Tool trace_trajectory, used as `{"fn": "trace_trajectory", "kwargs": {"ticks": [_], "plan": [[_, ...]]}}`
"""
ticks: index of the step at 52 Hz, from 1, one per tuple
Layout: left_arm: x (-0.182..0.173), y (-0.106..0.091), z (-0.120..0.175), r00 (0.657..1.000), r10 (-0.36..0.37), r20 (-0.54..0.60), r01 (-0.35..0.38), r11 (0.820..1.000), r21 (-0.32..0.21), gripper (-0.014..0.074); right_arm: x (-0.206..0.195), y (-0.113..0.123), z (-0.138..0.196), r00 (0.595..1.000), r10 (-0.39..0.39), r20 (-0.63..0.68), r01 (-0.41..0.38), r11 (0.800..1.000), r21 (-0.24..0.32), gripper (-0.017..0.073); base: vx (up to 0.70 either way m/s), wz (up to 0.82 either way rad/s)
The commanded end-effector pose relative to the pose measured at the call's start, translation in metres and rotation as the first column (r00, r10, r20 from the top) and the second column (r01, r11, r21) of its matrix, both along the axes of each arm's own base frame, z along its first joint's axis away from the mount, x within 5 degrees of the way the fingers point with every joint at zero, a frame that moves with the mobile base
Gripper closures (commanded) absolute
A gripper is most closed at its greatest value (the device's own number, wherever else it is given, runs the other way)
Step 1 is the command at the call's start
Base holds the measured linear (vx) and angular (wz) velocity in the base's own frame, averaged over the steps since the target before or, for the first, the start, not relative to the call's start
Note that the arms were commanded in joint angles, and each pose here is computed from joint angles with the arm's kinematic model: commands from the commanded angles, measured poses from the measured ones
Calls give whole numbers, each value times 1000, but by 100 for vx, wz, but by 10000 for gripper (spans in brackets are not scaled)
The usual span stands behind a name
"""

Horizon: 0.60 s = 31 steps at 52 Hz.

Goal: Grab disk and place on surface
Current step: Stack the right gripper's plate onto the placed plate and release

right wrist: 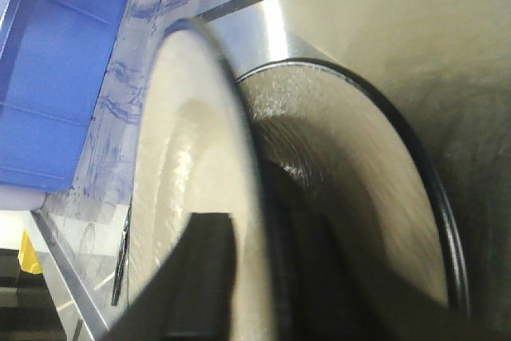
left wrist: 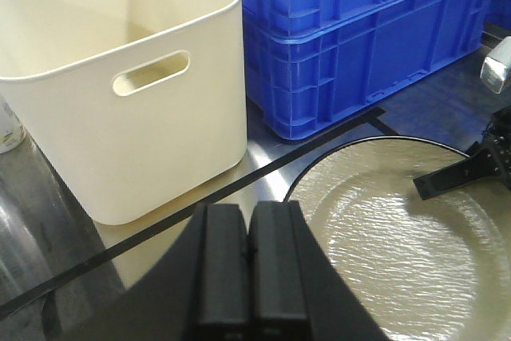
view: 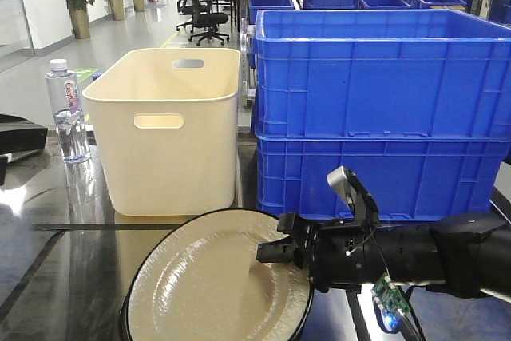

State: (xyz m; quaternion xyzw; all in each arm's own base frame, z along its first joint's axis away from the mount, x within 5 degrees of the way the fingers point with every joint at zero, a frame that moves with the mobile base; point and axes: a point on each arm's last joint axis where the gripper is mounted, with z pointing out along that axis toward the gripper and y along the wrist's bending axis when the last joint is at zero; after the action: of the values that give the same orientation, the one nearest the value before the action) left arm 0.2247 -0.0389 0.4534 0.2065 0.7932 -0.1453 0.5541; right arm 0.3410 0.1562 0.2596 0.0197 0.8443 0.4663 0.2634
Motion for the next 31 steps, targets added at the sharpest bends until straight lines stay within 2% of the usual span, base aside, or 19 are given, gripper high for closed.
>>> {"fn": "trace_trajectory", "kwargs": {"ticks": [1,8,14,22,31], "plan": [[-8,0,20,996,24,85,-19,998,-55,599,-5,0,32,995,21,96,-25,998,49,120,0,0],[-9,-1,19,997,14,74,-10,999,-51,599,-2,-10,31,976,76,205,-64,996,-67,-27,0,0],[-10,-1,18,998,6,65,-3,999,-48,599,3,-27,34,947,82,310,-31,985,-167,-56,0,0],[-10,-1,17,998,6,61,-3,999,-40,599,11,-64,49,903,-6,429,129,958,-257,-27,0,0],[-10,-1,16,999,5,50,-3,999,-35,599,9,-109,73,841,-131,525,317,906,-282,41,0,0]]}}
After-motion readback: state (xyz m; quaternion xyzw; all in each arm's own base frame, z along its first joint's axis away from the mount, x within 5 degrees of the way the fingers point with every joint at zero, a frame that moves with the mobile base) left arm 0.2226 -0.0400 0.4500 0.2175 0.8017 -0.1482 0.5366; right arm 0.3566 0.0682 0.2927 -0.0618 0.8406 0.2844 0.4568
